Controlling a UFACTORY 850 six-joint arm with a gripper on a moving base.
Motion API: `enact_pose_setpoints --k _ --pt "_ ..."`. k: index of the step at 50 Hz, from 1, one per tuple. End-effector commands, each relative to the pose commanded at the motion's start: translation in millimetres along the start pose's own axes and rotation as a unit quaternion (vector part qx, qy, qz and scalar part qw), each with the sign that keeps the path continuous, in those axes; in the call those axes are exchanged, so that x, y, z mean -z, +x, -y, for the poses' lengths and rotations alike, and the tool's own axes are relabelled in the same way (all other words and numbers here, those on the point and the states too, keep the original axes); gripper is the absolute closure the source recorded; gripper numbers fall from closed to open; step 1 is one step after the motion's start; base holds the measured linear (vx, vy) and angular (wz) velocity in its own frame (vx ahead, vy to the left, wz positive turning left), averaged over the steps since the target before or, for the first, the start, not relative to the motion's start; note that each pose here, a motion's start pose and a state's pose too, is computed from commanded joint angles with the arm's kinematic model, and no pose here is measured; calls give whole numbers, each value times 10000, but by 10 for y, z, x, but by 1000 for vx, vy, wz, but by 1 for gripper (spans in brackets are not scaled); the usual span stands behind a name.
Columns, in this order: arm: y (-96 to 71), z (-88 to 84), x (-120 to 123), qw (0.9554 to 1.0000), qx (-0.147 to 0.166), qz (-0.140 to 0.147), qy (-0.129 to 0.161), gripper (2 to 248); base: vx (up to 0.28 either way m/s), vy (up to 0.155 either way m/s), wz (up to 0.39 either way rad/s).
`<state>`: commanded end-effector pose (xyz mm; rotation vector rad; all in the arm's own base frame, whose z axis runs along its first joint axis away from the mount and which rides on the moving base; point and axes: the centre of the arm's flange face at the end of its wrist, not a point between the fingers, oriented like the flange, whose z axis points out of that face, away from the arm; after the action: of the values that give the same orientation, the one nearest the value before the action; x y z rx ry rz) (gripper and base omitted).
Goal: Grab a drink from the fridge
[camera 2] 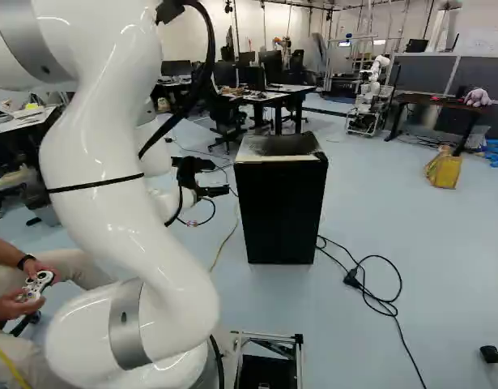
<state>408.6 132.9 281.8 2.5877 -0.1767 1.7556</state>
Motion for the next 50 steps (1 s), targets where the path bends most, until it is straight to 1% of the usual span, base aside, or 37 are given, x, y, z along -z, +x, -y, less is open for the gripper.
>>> enact_pose_setpoints --k 27,39,50 --pt "-177 141 -374 9985 -139 -212 -482 3 0 0 0" --pt "-262 170 -545 9964 -213 -318 -751 3 0 0 0" --pt "-322 183 -688 9935 -302 -409 -1019 3 0 0 0"
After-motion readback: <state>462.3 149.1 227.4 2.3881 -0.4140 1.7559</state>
